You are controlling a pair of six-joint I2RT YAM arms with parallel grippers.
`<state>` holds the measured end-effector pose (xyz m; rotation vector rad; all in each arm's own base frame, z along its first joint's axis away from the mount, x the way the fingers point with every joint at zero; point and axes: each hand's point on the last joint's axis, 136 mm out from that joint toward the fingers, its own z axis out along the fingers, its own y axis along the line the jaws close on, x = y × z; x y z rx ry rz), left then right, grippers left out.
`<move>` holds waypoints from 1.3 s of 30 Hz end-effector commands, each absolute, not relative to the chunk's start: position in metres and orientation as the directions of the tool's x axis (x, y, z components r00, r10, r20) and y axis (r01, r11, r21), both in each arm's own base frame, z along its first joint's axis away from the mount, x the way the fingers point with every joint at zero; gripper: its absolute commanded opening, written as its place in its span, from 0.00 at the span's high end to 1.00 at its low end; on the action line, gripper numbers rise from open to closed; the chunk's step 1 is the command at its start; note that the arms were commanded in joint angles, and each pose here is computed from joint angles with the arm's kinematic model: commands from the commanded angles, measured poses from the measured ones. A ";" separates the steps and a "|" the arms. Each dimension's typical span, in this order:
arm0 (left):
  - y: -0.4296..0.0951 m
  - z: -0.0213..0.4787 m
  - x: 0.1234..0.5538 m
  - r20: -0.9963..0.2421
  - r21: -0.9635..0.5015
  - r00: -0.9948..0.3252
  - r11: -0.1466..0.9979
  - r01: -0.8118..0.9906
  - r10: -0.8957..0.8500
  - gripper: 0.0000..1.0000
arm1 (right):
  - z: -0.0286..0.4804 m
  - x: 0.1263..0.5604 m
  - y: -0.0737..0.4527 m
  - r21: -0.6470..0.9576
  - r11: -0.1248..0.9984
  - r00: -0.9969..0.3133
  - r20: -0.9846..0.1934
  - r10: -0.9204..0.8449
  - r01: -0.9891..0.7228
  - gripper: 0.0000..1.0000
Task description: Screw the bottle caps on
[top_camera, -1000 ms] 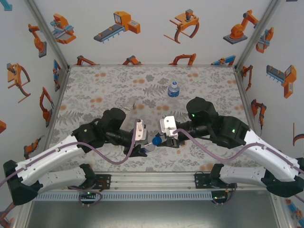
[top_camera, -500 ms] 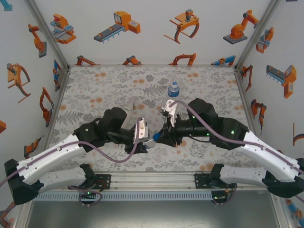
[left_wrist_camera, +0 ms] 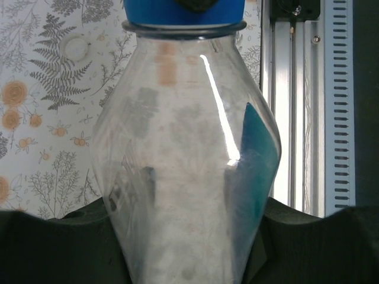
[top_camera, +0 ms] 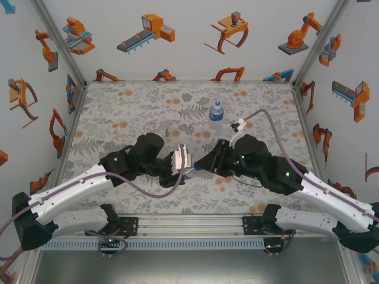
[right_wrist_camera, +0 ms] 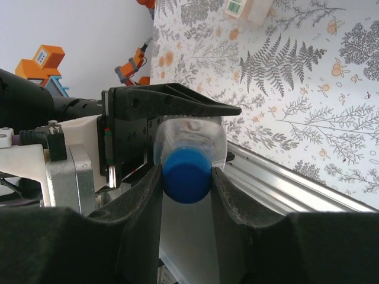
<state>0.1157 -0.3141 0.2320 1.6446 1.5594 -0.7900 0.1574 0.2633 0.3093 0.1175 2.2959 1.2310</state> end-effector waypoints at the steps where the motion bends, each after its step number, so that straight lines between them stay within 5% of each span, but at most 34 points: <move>1: -0.322 0.261 0.113 -0.874 0.144 0.142 -0.031 0.989 0.465 1.00 | 0.341 0.167 0.253 0.760 0.590 -0.777 -0.535 0.331 -0.272 0.66; 4: -0.320 0.264 0.105 -0.881 0.131 0.144 -0.059 0.990 0.451 1.00 | 0.363 0.161 0.254 0.637 0.601 -0.681 -0.705 0.198 -0.484 0.49; 10: -0.316 0.268 0.086 -0.894 0.080 0.133 -0.140 0.987 0.428 1.00 | 0.385 0.120 0.270 0.231 0.393 -0.311 -0.938 -0.154 -0.890 0.45; 20: -0.311 0.277 0.064 -0.910 -0.002 0.090 -0.221 0.975 0.406 1.00 | 0.385 0.055 0.286 -0.174 -0.148 0.214 -0.923 -0.321 -0.973 0.45; 39: -0.308 0.282 0.062 -0.912 0.000 0.091 -0.222 0.975 0.399 1.00 | 0.375 0.061 0.301 -0.222 -0.176 0.267 -0.915 -0.303 -0.959 0.63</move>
